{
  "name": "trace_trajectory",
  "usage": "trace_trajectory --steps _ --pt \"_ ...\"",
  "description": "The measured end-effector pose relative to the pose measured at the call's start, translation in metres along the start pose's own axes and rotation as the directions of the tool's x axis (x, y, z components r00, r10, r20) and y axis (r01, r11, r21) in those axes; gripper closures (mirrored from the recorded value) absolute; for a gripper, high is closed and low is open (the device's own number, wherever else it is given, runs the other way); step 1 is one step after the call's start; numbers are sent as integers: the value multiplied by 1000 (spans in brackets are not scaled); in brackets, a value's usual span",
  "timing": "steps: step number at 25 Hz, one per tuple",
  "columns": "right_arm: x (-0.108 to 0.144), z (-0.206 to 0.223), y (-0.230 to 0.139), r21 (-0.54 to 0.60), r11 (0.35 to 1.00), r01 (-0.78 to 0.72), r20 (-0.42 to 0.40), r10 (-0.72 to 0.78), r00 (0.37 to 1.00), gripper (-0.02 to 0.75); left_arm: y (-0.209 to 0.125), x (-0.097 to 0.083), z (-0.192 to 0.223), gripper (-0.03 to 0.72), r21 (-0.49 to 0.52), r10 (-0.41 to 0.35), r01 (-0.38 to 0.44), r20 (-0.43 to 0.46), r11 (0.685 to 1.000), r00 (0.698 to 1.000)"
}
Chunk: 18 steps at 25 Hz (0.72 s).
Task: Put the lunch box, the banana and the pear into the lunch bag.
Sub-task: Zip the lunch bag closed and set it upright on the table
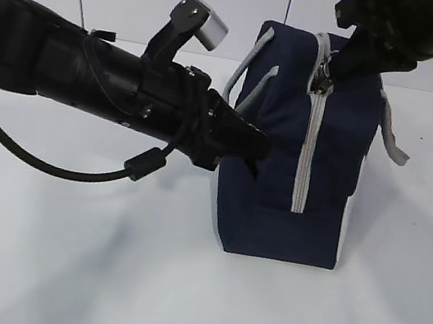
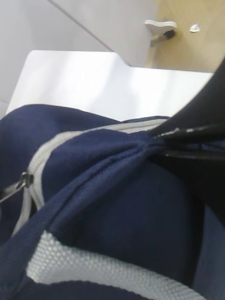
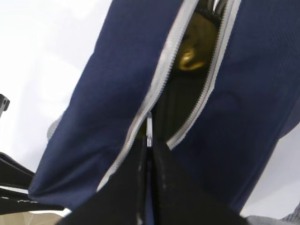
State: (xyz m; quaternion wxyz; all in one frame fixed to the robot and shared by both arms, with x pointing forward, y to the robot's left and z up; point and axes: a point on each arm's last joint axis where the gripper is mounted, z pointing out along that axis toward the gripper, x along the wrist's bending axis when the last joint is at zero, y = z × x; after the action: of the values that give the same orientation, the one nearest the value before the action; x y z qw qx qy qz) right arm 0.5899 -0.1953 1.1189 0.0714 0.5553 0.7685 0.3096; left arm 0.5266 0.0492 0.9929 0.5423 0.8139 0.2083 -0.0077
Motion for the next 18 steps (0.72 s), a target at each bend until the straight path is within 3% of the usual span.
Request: trace_trajectory --steps 6,12,18 --pt "-6 0 2 -7 1000 -16 10 16 1000 731 -2 0 0 692 29 -2 1 6 1000 1000" --pt "-15 -7 15 -117 993 -11 51 17 999 731 -3 -1 0 692 38 3 -4 13 999 1000" --pt "-19 3 31 -137 991 -6 54 13 998 731 -3 -1 0 692 39 3 -4 14 999 1000"
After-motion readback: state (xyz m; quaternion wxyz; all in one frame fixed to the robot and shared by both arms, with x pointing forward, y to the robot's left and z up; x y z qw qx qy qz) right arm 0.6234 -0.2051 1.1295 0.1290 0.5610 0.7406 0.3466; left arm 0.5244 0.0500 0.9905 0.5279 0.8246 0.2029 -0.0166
